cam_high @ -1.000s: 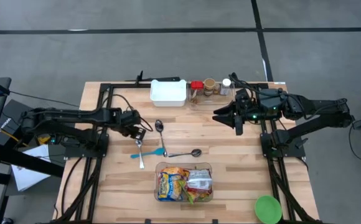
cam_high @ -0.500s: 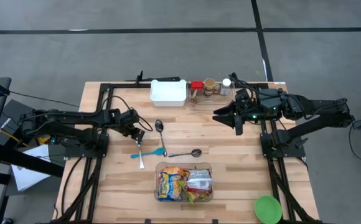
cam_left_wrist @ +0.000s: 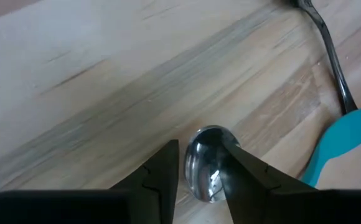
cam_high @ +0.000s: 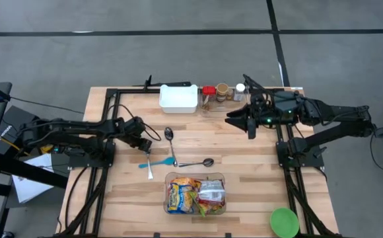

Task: Pick & Place Food Item
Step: Put the silver spoon into the white bin

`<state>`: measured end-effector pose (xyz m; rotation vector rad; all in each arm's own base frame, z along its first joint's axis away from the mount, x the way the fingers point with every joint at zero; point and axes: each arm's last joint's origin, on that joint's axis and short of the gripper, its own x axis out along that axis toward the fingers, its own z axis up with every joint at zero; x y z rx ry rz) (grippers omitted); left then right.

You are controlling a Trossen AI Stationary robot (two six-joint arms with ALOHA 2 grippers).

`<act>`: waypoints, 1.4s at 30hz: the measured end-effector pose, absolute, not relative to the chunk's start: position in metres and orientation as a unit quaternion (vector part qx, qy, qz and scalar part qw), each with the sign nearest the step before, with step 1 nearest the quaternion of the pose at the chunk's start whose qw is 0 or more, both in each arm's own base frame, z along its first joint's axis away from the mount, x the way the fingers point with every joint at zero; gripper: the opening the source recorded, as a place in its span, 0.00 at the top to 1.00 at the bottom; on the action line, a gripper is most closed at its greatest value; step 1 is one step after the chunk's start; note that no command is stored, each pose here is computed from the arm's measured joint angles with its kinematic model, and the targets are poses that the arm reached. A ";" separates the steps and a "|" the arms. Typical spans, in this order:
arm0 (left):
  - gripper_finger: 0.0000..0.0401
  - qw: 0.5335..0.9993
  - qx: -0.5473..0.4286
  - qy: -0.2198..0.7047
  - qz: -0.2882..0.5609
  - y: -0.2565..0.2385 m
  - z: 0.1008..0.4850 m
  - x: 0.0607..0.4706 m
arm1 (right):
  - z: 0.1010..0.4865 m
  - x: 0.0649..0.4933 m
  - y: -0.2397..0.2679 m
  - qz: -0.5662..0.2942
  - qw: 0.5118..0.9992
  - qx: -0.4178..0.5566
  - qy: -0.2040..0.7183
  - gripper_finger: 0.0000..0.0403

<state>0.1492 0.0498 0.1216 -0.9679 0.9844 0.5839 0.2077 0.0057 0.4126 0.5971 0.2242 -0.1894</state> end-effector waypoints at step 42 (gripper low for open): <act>1.00 0.748 -0.534 -0.159 0.360 0.125 0.205 0.184 | 0.410 0.207 0.001 -0.107 0.943 0.292 0.119 0.57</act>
